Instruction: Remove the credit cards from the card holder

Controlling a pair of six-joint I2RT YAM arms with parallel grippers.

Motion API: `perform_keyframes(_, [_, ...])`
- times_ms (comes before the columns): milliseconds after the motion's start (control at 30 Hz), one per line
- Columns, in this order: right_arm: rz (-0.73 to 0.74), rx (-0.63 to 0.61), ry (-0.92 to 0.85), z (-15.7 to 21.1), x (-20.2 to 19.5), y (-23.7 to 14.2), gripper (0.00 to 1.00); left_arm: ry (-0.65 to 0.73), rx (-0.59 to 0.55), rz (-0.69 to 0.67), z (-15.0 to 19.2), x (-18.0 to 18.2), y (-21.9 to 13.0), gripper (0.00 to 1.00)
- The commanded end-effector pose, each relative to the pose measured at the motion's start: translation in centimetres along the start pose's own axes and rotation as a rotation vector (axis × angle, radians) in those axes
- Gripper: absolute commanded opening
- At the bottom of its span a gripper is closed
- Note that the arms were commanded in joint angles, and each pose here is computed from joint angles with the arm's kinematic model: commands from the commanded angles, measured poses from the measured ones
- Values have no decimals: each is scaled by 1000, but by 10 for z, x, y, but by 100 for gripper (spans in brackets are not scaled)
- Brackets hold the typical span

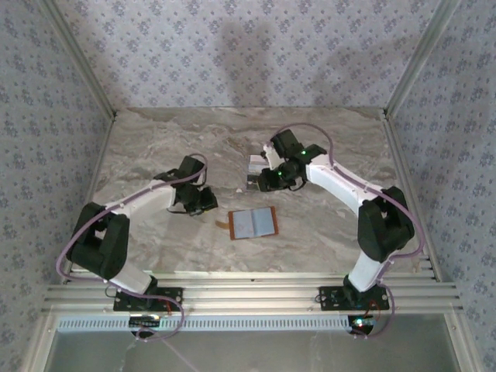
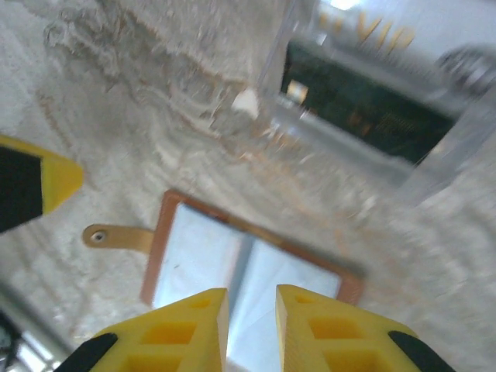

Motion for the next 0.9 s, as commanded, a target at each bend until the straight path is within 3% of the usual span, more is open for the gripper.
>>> perform_keyframes(0, [-105,62,120,21,29,7,26,11,-26,38,-5,4,-15,19])
perform_keyframes(333, [-74,209,143,61,58,59,29,-49,-68,39,-6,34,-35,19])
perform_keyframes(867, [-13,278,123,76,64,103,35,-51,-77,60,-3,34,-39,20])
Point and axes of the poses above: each hand's point on the last joint's axis, 136 mm out from that joint toward the fingers, its own y axis out along the fingers, its own x axis along the line the jaws close on, z = x × y, the point moved 2 cm from there along -y, back along the fingers, and after that the axes turned 6 degrees about y, right-handed, at the moved point
